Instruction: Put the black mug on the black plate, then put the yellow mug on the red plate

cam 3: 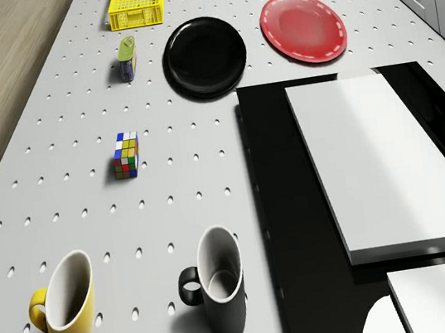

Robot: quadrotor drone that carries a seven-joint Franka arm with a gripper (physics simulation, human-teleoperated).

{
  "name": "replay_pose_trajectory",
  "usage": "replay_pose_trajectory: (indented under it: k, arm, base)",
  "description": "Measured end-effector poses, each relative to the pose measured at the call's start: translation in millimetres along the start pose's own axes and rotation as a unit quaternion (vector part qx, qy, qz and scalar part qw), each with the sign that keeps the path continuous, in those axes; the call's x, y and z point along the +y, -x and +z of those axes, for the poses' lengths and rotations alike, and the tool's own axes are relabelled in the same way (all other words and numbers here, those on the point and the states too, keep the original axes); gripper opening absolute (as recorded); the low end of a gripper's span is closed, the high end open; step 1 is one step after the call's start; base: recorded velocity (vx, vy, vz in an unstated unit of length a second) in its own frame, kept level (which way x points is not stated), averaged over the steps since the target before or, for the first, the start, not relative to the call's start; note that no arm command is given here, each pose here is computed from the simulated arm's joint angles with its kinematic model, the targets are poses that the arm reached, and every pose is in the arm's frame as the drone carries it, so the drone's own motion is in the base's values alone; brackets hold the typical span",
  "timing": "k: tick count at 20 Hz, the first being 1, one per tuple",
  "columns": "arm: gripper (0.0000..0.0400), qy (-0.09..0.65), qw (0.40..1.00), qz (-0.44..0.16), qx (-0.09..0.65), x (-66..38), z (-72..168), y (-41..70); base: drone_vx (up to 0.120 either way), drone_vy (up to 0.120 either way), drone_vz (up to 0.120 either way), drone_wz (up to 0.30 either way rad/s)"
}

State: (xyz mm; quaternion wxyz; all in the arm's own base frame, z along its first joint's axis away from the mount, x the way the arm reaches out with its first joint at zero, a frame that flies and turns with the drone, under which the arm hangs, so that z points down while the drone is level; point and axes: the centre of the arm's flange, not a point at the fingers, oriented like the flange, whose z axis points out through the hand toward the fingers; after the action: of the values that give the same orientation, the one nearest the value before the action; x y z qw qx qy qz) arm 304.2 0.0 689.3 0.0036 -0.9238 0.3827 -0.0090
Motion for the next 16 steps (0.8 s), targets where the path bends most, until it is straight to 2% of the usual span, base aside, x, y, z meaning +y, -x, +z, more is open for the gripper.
replay_pose_trajectory:
  k: [16]
  arm:
    - [0.04, -0.004, 1.0, 0.0, 0.005, 0.5, -2.0, 0.8]
  base:
    - [0.12, 0.0, 0.0, 0.0]
